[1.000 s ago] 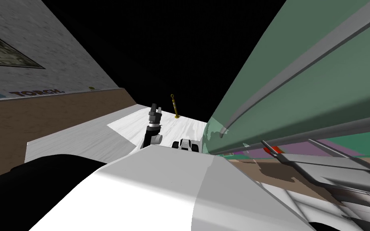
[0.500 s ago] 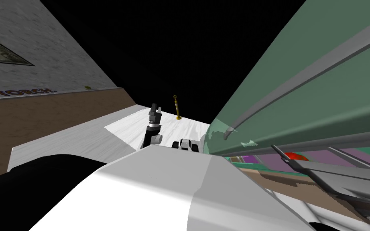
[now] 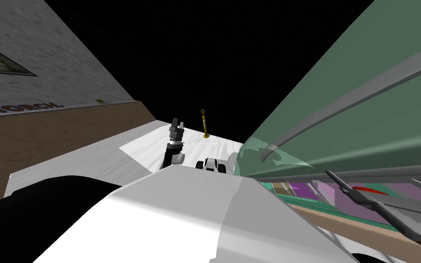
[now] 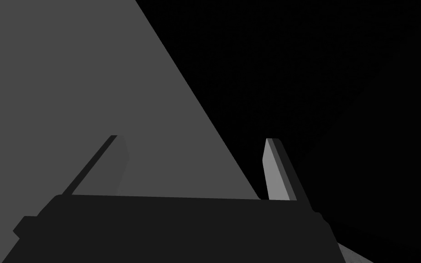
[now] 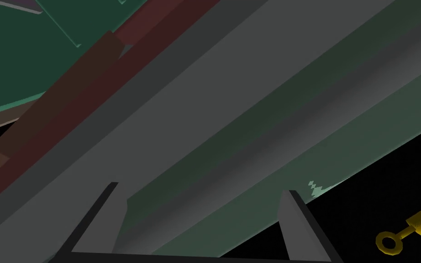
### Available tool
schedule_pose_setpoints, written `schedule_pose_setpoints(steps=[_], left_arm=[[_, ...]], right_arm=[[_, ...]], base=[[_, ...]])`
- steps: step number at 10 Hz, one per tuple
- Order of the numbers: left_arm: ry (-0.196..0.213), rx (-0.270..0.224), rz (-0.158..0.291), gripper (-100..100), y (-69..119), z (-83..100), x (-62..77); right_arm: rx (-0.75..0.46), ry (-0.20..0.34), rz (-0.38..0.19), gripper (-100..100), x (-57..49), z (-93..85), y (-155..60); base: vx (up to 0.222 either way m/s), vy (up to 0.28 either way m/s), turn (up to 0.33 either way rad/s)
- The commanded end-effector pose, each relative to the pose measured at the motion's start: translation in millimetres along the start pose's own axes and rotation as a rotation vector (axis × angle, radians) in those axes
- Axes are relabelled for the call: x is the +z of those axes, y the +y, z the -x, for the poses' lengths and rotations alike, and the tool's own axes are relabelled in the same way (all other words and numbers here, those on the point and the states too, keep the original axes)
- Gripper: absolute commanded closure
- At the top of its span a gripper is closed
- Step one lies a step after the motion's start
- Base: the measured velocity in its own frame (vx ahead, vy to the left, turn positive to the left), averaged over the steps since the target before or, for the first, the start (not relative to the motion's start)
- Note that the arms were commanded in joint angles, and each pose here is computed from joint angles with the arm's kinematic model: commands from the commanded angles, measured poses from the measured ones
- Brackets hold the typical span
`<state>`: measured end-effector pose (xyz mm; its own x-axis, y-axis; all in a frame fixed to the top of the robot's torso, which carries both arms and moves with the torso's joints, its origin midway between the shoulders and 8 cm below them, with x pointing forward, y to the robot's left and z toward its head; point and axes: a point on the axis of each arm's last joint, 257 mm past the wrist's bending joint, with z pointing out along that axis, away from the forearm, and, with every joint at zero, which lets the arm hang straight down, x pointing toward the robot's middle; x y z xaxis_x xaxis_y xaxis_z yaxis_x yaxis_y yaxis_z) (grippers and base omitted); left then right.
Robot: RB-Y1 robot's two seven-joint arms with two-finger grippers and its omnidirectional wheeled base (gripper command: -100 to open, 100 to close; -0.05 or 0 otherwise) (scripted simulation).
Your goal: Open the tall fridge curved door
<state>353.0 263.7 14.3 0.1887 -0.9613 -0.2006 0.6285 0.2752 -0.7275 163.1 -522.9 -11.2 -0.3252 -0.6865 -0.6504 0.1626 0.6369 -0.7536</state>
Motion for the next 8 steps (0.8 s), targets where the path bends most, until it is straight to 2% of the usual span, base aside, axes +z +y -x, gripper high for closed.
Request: schedule_pose_setpoints(steps=[1, 4, 6, 8], left_arm=[[0.0, 0.0, 0.0, 0, 0.0, 0.1, -0.1], [0.0, 0.0, 0.0, 0, 0.0, 0.0, 0.0], [0.0, 0.0, 0.0, 0, 0.0, 0.1, 0.0], [0.0, 0.0, 0.0, 0, 0.1, 0.1, 0.0]], right_arm=[[-0.003, 0.031, -0.038, 100, -6.8, -12.7, -15.7], [0.001, 0.081, -0.087, 100, -16.7, -32.2, -35.9], [0.006, 0.081, -0.08, 100, -17.1, -31.6, -33.2], [0.013, 0.132, -0.131, 100, -27.2, -51.5, -49.3]], base=[[0.191, 0.27, -0.026], [0.128, 0.247, 0.019], [0.089, 0.135, -0.014], [0.202, 0.156, -0.015]])
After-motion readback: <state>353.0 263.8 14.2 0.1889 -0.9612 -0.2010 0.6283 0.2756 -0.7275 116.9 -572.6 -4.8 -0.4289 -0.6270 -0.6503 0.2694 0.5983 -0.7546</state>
